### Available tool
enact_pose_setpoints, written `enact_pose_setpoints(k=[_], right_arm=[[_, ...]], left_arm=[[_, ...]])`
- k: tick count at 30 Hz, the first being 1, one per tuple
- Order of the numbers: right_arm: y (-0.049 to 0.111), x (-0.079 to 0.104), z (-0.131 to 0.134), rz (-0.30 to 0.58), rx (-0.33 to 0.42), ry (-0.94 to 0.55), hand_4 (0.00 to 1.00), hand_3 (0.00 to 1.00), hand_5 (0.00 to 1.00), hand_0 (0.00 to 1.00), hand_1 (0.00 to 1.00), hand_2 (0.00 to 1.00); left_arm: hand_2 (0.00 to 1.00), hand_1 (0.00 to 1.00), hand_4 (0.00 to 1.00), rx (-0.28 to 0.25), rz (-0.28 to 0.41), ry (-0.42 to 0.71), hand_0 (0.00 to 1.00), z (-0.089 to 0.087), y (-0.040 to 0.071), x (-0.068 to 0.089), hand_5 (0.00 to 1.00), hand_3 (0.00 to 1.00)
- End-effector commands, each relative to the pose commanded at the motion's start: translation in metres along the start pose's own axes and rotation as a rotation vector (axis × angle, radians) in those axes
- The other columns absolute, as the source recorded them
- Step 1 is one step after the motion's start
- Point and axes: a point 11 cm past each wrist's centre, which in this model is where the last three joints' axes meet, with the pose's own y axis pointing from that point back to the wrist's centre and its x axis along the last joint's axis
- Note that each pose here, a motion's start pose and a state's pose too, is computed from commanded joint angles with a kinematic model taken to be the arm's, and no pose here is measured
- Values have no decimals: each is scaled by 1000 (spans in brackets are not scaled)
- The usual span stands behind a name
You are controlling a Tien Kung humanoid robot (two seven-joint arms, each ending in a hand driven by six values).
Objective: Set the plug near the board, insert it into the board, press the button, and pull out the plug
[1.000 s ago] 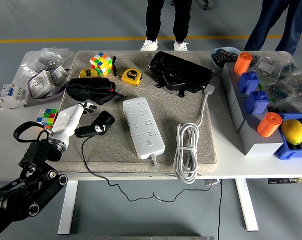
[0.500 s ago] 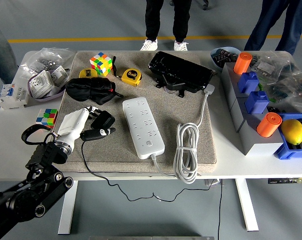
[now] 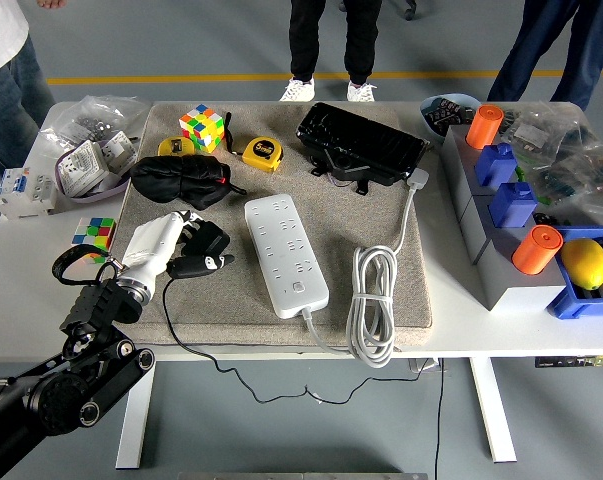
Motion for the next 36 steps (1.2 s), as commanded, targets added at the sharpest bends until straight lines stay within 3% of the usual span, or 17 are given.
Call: enact_pose_setpoints(k=[4,5,10,11,12,19,29,36], right_arm=[[0,0,0,1,1,0,700,537,249,619,626,583],[0,0,0,1,1,1,699,536,250,614,625,582],[0,-1,0,-1,1,3,699,536,250,614,625,582],[0,-1,0,-1,2,3,696,536,250,613,624,581],[0,-1,-1,-2,3,4,696,536,250,613,624,581],[0,-1,-2,1,9,1,692,534,250,615,623,579],[0,1,-4,3,15,2,686,534,247,616,622,579],[0,0,-4,1,17,-2,683,534,244,616,621,578]], left_arm=[[480,447,894,-8,10,-1,336,1,0,1,256,550],[413,391,798,-12,16,0,270,1,0,2,159,529],[413,391,798,-10,24,-5,270,1,0,2,159,529],[347,344,763,-11,29,-6,239,1,0,2,95,530],[347,344,763,-12,34,-7,239,2,0,3,95,530],[328,318,738,-51,66,14,225,8,-1,12,60,522],[321,308,737,-208,27,92,217,32,0,24,47,520],[320,308,746,-318,-41,122,218,47,0,20,49,521]])
